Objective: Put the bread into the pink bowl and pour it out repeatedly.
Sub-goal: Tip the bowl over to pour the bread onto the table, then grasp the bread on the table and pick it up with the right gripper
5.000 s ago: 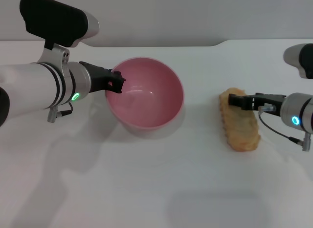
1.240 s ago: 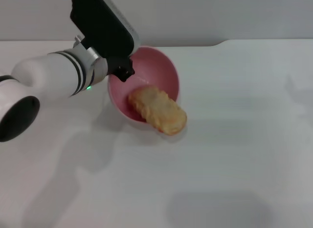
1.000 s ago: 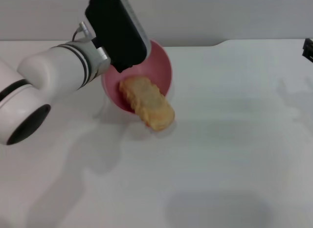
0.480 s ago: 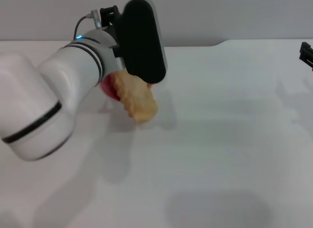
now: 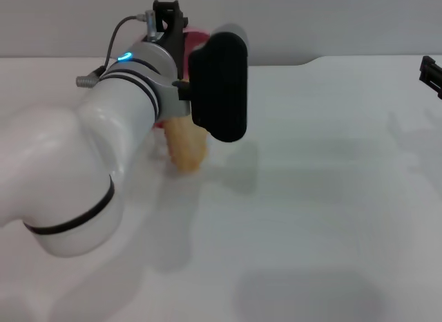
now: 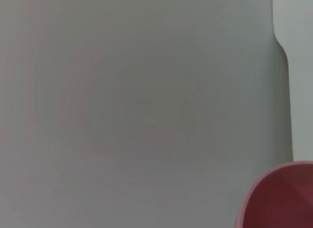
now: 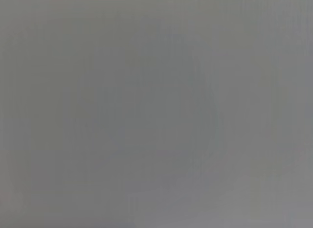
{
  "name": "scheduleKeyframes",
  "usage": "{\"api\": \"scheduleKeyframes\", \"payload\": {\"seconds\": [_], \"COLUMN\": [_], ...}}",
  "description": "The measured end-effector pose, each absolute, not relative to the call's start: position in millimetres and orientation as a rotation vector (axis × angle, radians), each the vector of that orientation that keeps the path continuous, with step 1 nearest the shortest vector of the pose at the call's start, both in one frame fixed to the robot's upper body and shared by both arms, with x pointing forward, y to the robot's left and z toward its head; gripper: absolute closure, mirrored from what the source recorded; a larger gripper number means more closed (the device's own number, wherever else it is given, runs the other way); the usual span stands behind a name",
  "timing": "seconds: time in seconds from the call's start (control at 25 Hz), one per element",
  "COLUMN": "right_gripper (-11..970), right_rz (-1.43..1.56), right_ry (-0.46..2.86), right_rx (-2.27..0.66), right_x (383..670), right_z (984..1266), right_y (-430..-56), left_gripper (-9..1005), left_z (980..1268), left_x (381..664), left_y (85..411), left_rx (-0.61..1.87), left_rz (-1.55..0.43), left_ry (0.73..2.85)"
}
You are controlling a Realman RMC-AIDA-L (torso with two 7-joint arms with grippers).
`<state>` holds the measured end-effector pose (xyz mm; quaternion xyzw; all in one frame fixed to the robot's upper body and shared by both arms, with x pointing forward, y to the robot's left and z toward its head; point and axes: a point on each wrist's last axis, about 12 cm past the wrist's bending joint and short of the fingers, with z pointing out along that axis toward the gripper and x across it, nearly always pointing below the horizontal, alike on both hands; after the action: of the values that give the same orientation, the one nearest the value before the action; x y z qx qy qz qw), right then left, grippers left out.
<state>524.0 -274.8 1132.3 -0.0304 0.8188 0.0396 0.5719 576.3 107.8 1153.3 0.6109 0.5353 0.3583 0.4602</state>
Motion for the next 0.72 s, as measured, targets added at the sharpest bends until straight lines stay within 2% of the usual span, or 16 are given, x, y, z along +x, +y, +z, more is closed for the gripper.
{"api": "scheduleKeyframes", "payload": {"seconds": [0.36,0.52,0.72], "right_gripper": [227,228,229], "right_rz": [0.094,0.112,0.263], "right_ry": [1.919,1.928,1.981], "right_rx": [-0.075,-0.084,-0.113], "right_x": [524.8,525.0,526.5], "right_z": [1133.0,1135.3,1139.4], "right_y": [-273.9,-269.3,-239.3], "left_gripper": [929,929,928], "left_z": [1156.7,1173.1,1187.2], "left_x": [573.0,581.7,592.1], "left_y": [98.7,101.5,116.9], "left_rx": [1.509,1.354,1.127], "left_rz": [0.904,0.859,0.768], "left_ry": [1.263,1.372,1.625]}}
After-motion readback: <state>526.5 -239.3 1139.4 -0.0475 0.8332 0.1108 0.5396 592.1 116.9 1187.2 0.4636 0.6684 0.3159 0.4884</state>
